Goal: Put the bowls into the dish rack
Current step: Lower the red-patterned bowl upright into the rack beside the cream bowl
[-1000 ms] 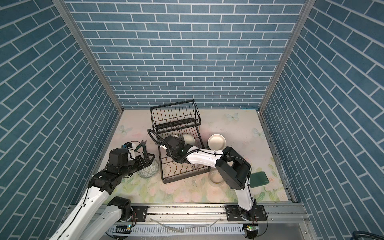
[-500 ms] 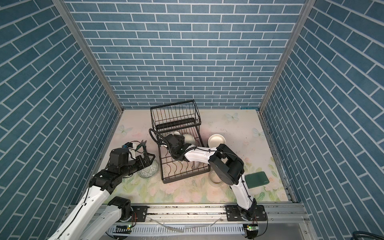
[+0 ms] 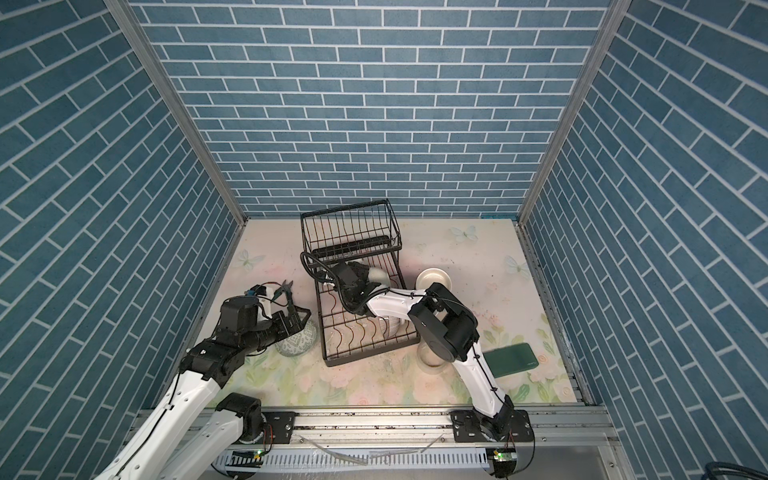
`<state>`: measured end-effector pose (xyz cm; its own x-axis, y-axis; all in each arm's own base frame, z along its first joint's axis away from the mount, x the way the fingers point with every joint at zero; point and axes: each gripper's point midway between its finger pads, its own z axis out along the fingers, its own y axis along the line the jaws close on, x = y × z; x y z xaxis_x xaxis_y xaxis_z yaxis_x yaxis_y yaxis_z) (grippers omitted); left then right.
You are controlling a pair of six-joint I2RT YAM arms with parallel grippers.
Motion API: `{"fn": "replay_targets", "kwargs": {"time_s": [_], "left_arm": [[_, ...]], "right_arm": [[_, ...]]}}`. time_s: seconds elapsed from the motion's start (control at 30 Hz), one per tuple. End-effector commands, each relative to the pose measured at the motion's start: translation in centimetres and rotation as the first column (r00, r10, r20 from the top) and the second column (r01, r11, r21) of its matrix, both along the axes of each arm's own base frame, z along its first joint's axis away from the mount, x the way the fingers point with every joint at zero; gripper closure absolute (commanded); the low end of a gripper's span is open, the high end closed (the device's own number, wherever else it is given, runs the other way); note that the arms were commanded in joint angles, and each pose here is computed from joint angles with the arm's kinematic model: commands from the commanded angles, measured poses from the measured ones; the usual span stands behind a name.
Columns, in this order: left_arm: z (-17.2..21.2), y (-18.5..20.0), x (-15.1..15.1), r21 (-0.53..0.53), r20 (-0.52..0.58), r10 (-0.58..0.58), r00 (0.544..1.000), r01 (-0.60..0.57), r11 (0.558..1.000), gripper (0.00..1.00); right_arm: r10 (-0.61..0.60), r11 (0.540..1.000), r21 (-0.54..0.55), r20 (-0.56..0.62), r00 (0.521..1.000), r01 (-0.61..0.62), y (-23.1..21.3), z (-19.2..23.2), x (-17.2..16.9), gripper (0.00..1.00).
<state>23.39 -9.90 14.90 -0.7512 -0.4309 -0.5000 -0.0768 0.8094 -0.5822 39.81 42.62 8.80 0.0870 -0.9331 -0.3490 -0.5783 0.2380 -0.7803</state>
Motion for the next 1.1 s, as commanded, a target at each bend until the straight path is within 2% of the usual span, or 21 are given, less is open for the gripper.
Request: {"fn": "replay_targets", "kwargs": {"time_s": [0.0,0.3,0.63,0.7,1.07], "left_arm": [[-0.4,0.0,0.2,-0.008,-0.003,0.003,1.000,-0.003,1.000,0.00],[-0.4,-0.1,0.2,-0.015,-0.001,-0.002,1.000,0.002,1.000,0.00],[-0.5,-0.1,0.3,-0.014,-0.004,0.000,1.000,0.000,1.000,0.00],[-0.4,-0.1,0.3,-0.014,0.000,0.000,1.000,0.000,1.000,0.00],[-0.7,-0.1,0.4,-0.011,-0.002,-0.001,1.000,0.001,1.000,0.00]], "right_arm": [[-0.058,0.997,0.065,0.119,0.991,0.051,0.1,4.5,2.9,0.56],[-0.058,0.998,0.012,0.100,0.993,0.057,-0.4,2.2,3.1,0.51],[-0.050,0.999,0.003,0.049,0.998,0.050,-0.9,1.1,2.1,0.31],[-0.049,0.998,0.029,0.061,0.997,0.047,-0.9,2.9,2.0,0.28],[-0.002,1.000,0.026,0.046,0.999,0.001,0.3,3.2,0.2,0.22]]}}
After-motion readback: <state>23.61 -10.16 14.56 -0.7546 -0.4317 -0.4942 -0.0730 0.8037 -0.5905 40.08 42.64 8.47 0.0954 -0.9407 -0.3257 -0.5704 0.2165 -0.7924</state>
